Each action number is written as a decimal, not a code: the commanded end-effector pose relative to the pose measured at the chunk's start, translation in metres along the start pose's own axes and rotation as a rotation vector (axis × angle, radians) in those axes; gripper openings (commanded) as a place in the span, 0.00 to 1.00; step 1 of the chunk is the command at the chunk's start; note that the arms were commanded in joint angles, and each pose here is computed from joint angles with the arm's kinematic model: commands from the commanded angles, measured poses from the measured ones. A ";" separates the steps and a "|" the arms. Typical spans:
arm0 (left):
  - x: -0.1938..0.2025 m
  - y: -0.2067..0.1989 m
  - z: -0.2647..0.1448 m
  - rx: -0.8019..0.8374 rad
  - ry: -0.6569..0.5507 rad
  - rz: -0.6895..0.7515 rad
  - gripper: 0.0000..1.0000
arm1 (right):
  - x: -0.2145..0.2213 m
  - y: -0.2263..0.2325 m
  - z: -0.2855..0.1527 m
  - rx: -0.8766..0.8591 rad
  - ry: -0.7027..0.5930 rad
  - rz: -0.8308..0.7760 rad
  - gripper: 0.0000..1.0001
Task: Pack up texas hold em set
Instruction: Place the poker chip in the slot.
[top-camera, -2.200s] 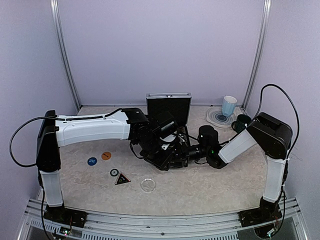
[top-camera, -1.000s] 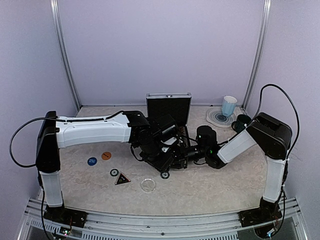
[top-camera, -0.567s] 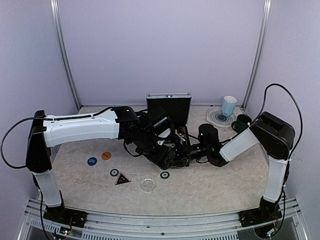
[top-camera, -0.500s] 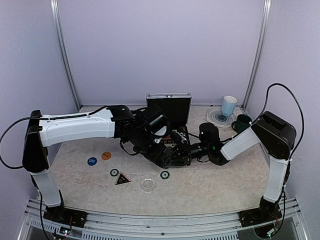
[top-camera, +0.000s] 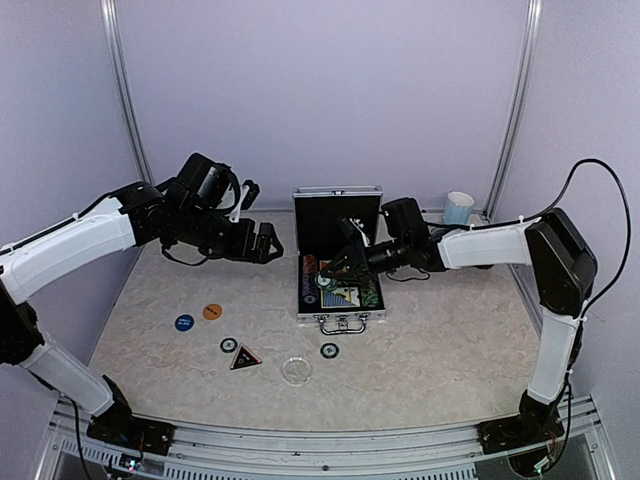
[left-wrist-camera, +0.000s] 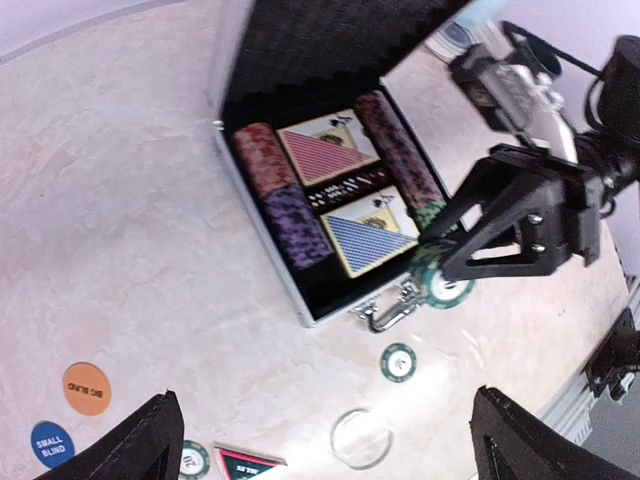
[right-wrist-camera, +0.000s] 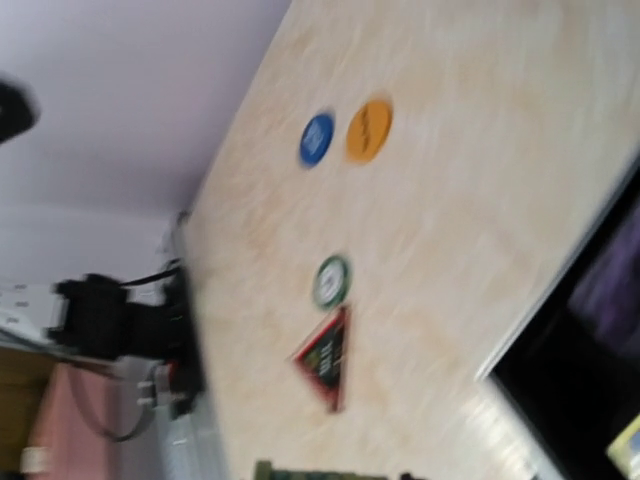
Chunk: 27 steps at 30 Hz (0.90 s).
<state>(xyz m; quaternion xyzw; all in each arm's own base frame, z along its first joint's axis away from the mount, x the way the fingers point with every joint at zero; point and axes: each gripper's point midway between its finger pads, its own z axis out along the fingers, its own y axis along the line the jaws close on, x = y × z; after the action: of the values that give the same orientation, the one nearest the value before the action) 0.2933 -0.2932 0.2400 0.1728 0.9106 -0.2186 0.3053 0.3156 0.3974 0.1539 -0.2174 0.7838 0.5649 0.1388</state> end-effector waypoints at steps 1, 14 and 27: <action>-0.007 0.044 -0.007 -0.036 -0.055 -0.095 0.99 | -0.020 -0.017 -0.005 0.179 0.030 -0.172 0.04; 0.006 0.105 -0.013 -0.056 -0.106 -0.208 0.99 | -0.046 -0.038 0.014 0.425 0.129 -0.553 0.02; 0.036 0.114 0.005 -0.071 -0.042 -0.251 0.99 | -0.019 -0.032 0.064 0.549 0.292 -0.957 0.01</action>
<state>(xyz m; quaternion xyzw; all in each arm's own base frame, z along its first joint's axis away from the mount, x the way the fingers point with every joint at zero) 0.3206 -0.1915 0.1789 0.0462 0.9302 -0.2128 0.2956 0.3378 0.4488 0.1198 -0.5358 0.7537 0.2416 0.2940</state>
